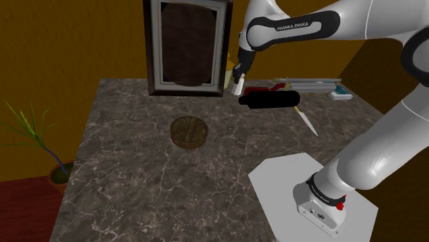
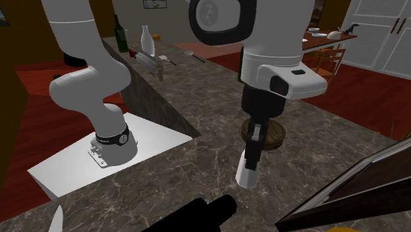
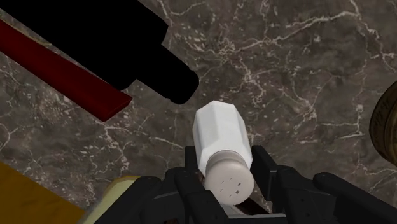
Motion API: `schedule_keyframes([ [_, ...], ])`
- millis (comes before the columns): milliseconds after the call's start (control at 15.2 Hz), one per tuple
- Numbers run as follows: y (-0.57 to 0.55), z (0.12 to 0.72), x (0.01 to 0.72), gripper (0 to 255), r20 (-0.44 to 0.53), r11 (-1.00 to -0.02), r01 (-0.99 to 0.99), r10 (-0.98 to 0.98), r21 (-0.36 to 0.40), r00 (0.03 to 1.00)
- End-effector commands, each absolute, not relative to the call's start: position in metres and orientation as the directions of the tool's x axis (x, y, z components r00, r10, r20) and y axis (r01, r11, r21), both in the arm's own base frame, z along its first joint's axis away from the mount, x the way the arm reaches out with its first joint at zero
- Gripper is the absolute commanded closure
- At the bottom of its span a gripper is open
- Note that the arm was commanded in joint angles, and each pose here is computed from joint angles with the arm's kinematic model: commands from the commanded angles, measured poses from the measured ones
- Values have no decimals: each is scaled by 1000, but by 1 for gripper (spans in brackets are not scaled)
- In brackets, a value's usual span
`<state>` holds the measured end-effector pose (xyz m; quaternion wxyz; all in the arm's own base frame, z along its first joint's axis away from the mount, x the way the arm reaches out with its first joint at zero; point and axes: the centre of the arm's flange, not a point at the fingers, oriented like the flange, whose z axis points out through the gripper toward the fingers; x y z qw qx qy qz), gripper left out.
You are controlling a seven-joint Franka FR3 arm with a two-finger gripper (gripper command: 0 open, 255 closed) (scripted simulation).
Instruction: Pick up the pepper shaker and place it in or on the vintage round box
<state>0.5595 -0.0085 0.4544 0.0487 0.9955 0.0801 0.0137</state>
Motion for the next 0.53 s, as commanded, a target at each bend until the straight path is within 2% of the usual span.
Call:
schedule_keyframes([
  [0, -8, 465, 559, 255, 19, -982, 158, 161, 99, 987],
  [462, 57, 476, 553, 255, 19, -982, 158, 161, 99, 987],
])
